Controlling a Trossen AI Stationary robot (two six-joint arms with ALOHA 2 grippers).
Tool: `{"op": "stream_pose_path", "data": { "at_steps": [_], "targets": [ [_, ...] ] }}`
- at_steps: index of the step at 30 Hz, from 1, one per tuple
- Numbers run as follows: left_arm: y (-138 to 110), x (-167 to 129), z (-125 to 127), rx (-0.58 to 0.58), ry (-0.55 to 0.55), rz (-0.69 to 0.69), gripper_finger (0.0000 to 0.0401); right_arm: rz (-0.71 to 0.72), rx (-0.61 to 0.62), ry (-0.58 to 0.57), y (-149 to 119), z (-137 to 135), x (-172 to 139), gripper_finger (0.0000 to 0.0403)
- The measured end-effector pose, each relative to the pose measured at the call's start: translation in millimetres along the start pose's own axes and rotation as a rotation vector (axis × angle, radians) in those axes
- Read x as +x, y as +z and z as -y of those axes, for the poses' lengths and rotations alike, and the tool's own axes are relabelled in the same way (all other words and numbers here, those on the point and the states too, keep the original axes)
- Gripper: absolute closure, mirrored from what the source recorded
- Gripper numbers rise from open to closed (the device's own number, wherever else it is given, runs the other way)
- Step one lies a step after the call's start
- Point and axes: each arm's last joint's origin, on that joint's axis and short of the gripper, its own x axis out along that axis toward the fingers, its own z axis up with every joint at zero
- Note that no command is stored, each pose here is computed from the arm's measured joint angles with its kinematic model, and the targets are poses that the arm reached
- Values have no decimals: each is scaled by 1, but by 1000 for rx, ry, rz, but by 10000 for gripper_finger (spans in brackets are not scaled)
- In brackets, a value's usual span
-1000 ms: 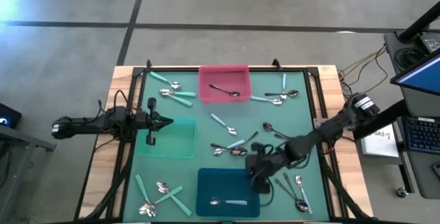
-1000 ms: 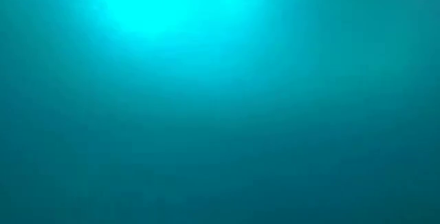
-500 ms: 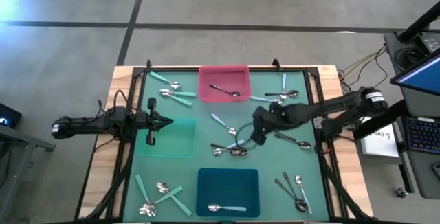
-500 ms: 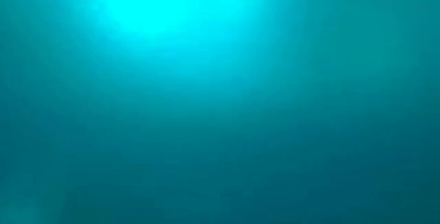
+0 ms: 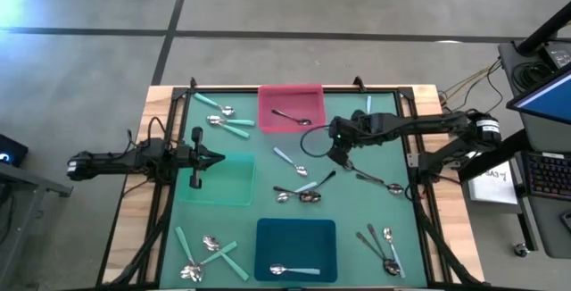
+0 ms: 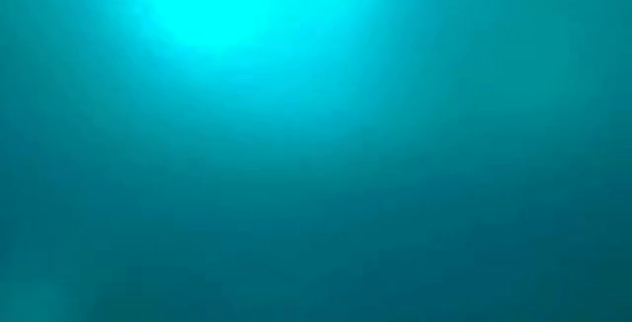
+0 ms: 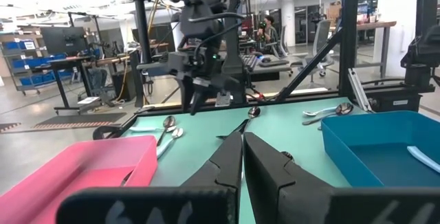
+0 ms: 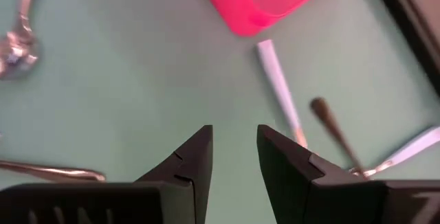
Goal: Sort silverware by color (type)
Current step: Put the blue spoon into the blue bin
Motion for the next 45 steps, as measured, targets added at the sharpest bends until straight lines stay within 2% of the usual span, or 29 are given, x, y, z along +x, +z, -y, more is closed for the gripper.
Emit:
{"op": "stream_pose_path", "data": {
  "at_steps": [9, 12, 20, 23, 27, 33, 39, 42, 45],
  "targets": [
    [0, 0, 0, 0, 0, 0, 401, -28, -119, -35, -3, 19, 12, 298],
    [0, 0, 0, 0, 0, 0, 401, -6, -121, -18, -5, 21, 20, 298],
    [0, 0, 0, 0, 0, 0, 401, 232, 73, 407, 10, 6, 27, 298],
    [0, 0, 0, 0, 0, 0, 401, 264, 121, 501, 13, 2, 29, 298],
    [0, 0, 0, 0, 0, 0, 401, 226, 150, 542, 12, -7, 36, 298],
    [0, 0, 0, 0, 0, -2, 401, 129, 99, 561, 1, -26, 40, 298],
    [0, 0, 0, 0, 0, -3, 401, -61, 69, 575, -24, -37, 20, 298],
    [0, 0, 0, 0, -1, -3, 401, -44, -17, 597, -28, -46, 14, 298],
    [0, 0, 0, 0, 0, -3, 401, -5, -160, 608, -30, -54, 12, 298]
  ]
}}
